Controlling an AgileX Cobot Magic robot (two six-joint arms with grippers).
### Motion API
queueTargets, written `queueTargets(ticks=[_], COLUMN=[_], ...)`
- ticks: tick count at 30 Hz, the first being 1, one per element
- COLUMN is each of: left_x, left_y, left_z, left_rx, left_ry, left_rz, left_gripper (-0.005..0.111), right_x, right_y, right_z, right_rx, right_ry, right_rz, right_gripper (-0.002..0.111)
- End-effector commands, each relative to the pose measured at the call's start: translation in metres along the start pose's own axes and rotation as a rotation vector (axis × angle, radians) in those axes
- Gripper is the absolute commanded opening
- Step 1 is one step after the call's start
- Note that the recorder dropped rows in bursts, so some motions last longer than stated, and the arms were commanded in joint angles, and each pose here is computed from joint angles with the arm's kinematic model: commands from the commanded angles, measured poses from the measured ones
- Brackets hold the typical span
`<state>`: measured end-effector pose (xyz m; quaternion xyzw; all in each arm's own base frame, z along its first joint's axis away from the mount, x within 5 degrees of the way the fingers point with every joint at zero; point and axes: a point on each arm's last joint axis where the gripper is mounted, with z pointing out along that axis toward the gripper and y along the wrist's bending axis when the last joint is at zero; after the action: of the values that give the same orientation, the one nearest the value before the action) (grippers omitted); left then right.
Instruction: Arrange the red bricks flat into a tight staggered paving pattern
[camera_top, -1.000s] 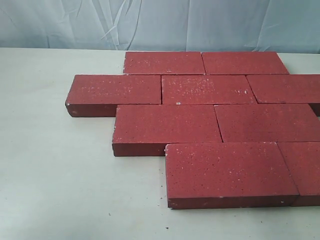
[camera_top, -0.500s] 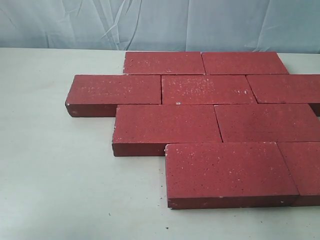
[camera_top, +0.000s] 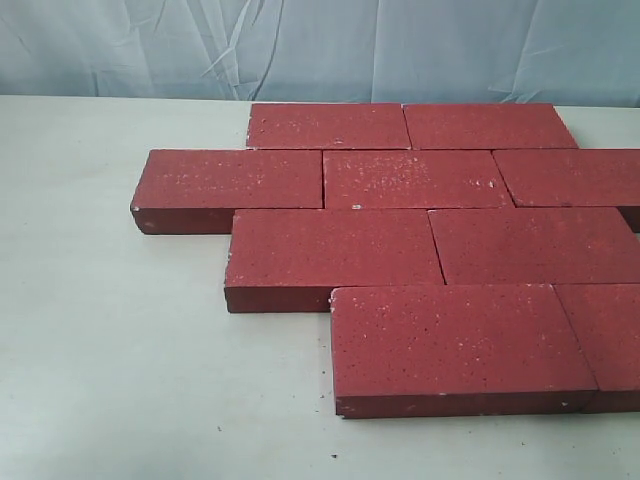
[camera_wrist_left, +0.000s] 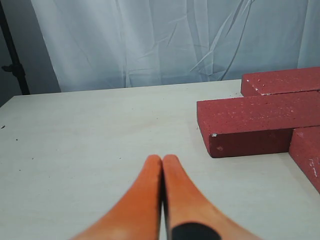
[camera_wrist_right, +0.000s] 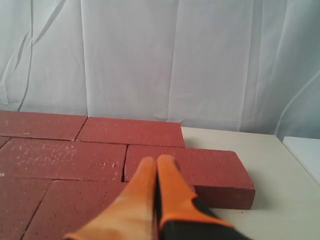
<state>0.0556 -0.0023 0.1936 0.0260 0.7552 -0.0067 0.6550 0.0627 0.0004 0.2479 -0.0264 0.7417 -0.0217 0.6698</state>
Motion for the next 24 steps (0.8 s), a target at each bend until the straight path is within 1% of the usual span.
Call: queueTargets(ticks=[1, 6, 10, 17, 24], left_x=[0.001, 0.001, 0.001, 0.001, 0.001], left_y=[0.0, 0.0, 0.0, 0.0, 0.0], left_z=[0.0, 0.0, 0.0, 0.0, 0.0], left_rx=[0.001, 0.001, 0.001, 0.001, 0.001], left_ry=[0.002, 0.002, 0.002, 0.002, 0.002], left_rz=[-0.001, -0.001, -0.001, -0.001, -0.001], left_gripper=[0.0, 0.0, 0.0, 0.0, 0.0], right_x=[0.022, 0.041, 0.056, 0.058, 0.062], right_y=[0.001, 0.003, 0.004, 0.004, 0.004], right_z=[-0.003, -0.005, -0.001, -0.002, -0.002], right_rx=[0.004, 0.003, -0.001, -0.004, 0.001], right_ry=[0.001, -0.007, 0.037, 0.063, 0.106], right_rz=[0.008, 0.016, 0.026, 0.034, 0.112], right_gripper=[-0.001, -0.001, -0.001, -0.001, -0.001])
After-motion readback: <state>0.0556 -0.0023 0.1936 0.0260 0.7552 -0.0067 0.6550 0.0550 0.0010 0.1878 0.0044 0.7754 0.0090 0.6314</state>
